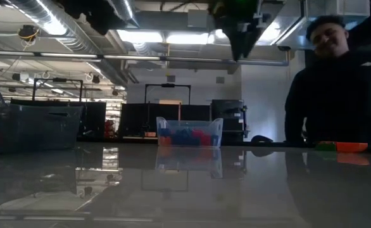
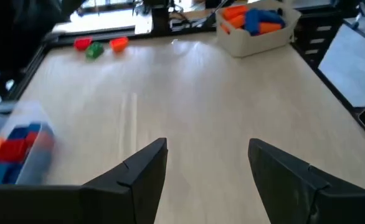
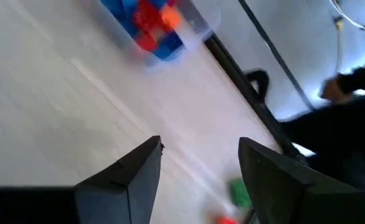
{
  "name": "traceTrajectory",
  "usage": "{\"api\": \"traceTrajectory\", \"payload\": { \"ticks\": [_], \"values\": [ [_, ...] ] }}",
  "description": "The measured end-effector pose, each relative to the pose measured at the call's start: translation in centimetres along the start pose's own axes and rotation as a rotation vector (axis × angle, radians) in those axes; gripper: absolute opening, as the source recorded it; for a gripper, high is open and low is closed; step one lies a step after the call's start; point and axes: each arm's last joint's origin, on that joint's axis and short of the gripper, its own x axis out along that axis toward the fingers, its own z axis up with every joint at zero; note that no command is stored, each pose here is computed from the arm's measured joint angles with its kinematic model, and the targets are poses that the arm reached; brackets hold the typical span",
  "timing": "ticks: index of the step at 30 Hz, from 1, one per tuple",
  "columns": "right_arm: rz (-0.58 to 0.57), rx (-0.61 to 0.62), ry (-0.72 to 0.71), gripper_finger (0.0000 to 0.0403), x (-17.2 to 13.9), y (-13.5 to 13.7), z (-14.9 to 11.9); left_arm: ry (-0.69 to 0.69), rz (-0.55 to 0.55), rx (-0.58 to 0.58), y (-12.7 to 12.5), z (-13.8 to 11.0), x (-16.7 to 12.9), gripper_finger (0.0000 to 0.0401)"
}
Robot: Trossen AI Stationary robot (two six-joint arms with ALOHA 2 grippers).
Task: Sort blocks by size
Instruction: Put the orange 4 stud game piece into the black bin
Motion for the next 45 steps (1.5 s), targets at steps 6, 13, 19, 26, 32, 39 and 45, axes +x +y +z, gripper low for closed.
{"api": "traceTrajectory", "payload": {
  "ticks": [6,13,19,26,32,39,45],
  "values": [
    [0.046,0.103,0.057,0.0211,-0.1,-1.8,-3.8,0.061,0.001,-0.039,-0.1,-0.7,-0.5,0.0214],
    [-0.056,0.24,0.155,0.0211,3.4,-3.6,-10.0,0.067,0.0,-0.037,-0.1,-0.7,-0.5,0.0214],
    [-0.077,0.379,0.234,0.0211,6.5,-4.1,-14.5,0.065,0.001,-0.037,-0.1,-0.7,-0.5,0.0214],
    [-0.04,0.571,0.349,0.0211,11.9,-4.5,-17.4,0.06,0.001,-0.037,-0.1,-0.7,-0.5,0.0214],
    [-0.063,0.659,0.434,0.0211,15.9,-5.9,-18.9,0.061,0.0,-0.035,-0.1,-0.7,-0.4,0.0214],
    [-0.058,0.72,0.393,0.0211,18.3,-6.6,-19.6,0.06,-0.001,-0.01,-0.1,-0.7,-0.4,0.0214],
    [-0.056,0.709,0.372,0.0211,19.3,-6.6,-20.2,0.061,-0.001,-0.013,-0.1,-0.7,-0.4,0.0214]
  ]
}}
